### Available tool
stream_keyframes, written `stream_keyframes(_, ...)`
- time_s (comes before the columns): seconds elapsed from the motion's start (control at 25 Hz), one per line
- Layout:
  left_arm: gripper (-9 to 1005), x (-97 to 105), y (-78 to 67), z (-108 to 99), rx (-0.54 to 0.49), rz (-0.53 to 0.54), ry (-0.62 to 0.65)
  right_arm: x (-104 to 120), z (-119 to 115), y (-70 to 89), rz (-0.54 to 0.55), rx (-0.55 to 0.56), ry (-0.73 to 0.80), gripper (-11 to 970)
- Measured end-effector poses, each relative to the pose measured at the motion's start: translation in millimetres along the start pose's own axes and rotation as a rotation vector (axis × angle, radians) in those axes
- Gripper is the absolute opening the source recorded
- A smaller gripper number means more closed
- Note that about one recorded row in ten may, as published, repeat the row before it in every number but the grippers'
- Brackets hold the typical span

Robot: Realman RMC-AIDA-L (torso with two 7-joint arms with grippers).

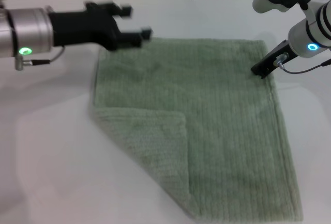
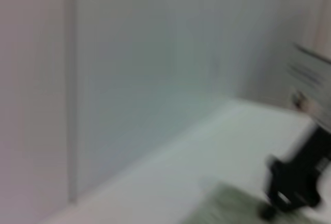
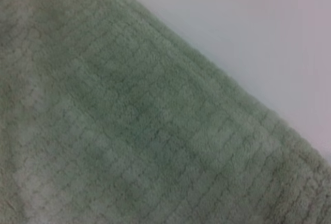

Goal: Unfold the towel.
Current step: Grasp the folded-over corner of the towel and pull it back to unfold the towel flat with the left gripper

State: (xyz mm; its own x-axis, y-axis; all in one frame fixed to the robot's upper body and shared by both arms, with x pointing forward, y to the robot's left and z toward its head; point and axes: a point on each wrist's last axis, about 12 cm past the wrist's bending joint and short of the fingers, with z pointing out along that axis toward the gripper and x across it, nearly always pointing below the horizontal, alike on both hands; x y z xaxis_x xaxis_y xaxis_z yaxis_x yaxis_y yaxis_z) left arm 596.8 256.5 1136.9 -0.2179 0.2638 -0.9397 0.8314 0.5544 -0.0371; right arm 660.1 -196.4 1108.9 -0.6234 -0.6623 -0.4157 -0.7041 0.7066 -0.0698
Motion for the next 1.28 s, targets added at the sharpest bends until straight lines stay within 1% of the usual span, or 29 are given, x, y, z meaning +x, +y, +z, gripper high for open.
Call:
stream_keyframes(0.04, 772, -2.6, -6.1, 7.0, 0.058, 0.016, 0.087, 0.0, 0.0, 0.0, 0.0, 0.0, 0.0, 6)
stream_keyframes(0.2, 773, -2.6, -6.1, 7.0, 0.058, 0.016, 0.087, 0.0, 0.1, 0.2, 0.0, -0.001, 0.001, 7)
stream_keyframes(0.24, 773, -6.3, -13.7, 18.7, 0.124, 0.029, 0.193, 0.0, 0.1, 0.2, 0.0, -0.001, 0.001, 7)
stream_keyframes(0.36, 773, -8.7, -19.9, 27.2, 0.179, 0.031, 0.255, 0.8, 0.8, 0.6, 0.001, -0.003, 0.005, 7)
stream_keyframes(0.68, 773, -4.4, -32.3, 39.4, 0.227, 0.035, 0.319, 1.4, 1.2, 0.5, 0.002, -0.004, 0.009, 8)
stream_keyframes(1.28, 772, 8.2, -49.6, 51.6, 0.288, 0.058, 0.393, -1.8, -0.1, 1.0, -0.006, -0.005, 0.01, 9)
